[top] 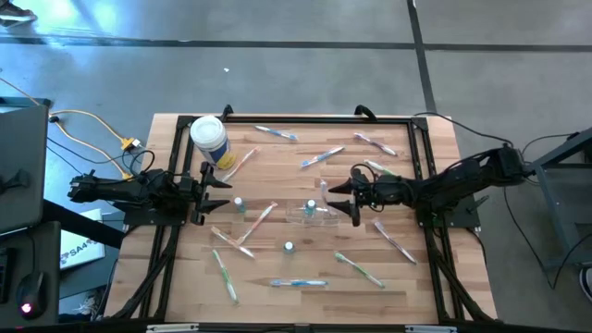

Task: Pick & Place toothbrushing station
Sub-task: Put the bottom purple toothbrush into the transparent organizer

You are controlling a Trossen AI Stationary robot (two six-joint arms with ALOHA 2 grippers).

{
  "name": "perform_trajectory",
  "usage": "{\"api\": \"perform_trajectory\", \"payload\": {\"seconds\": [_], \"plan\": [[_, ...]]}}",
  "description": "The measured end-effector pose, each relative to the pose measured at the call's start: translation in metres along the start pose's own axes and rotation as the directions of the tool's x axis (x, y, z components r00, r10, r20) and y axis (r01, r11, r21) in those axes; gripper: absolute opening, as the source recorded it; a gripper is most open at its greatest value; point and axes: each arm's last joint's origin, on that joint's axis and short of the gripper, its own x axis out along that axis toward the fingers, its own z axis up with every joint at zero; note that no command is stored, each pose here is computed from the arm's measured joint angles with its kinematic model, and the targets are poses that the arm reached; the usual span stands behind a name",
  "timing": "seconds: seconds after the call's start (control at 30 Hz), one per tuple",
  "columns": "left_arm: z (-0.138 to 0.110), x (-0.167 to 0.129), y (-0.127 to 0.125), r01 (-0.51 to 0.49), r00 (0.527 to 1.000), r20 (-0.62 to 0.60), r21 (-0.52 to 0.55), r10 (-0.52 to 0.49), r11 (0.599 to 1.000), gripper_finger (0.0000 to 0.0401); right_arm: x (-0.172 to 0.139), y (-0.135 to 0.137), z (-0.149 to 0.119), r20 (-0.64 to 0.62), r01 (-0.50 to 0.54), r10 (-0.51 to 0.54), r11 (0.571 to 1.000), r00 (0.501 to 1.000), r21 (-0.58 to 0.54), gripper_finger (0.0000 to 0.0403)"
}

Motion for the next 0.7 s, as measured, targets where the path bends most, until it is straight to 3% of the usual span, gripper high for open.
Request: {"api": "perform_trajectory", "payload": {"seconds": [0.23,0.43,0.53,0.7], "plan": [[0.0,0.0,0.0,0.0,1.0,0.0,0.0,0.0,1.0,0.0207,-0.021,0.005,0.013,-0.053,-0.051,0.051,0.999,0.997,-0.002,0.0228],[0.0,0.0,0.0,0.0,1.0,-0.005,0.0,0.0,1.0,0.0207,-0.045,0.014,0.022,-0.127,-0.221,0.238,0.966,0.963,0.137,0.0228],[0.0,0.0,0.0,0.0,1.0,-0.005,0.0,0.0,1.0,0.0207,-0.056,0.022,0.023,-0.166,-0.331,0.362,0.925,0.917,0.188,0.0228],[0.0,0.0,0.0,0.0,1.0,-0.004,0.0,0.0,1.0,0.0207,-0.076,0.041,0.033,-0.146,-0.579,0.617,0.781,0.773,0.237,0.0228]]}}
